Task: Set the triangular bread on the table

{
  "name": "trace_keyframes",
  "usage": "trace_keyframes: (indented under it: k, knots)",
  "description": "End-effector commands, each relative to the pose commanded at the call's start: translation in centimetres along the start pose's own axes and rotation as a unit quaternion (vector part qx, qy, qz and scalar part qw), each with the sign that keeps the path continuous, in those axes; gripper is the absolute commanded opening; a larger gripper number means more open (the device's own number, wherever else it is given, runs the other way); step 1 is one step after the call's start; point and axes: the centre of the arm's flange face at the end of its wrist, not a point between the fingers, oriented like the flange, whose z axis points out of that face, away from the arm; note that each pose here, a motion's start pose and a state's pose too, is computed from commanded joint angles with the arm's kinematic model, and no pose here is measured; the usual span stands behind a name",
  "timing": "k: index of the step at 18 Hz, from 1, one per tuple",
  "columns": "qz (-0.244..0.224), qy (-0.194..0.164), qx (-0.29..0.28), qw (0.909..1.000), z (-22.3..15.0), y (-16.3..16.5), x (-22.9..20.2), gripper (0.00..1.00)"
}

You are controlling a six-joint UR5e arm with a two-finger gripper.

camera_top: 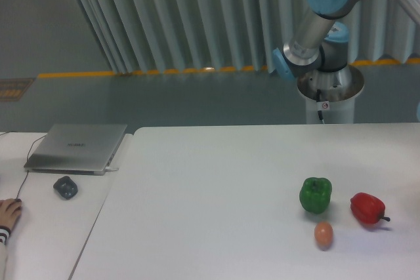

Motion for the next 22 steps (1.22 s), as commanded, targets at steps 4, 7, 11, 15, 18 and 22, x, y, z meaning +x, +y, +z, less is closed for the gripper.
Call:
trace_keyframes:
  k: [4,7,11,15,18,22]
  knots:
    - [-0.017,-0.007,-0.005,0.9998,-0.9,0.6,-0.5,1.00]
    - [-0.016,-0.009,-0.003,0.9998,-1.3,0.7,-0.4,1.00]
    - [-0.015,-0.008,-0.002,0.9998,-1.1,0.7,-0.1,1.00]
    - [-0.012,-0.007,-0.003,0.9999,-0.9,1.8,0.4,1.00]
    - [-0.014,-0.006,-0.001,0.9999,-0.7,1.7,0.4,1.00]
    - [-0.033,-0.014,0.006,0.9993,-0.5,2.3,0.2,1.00]
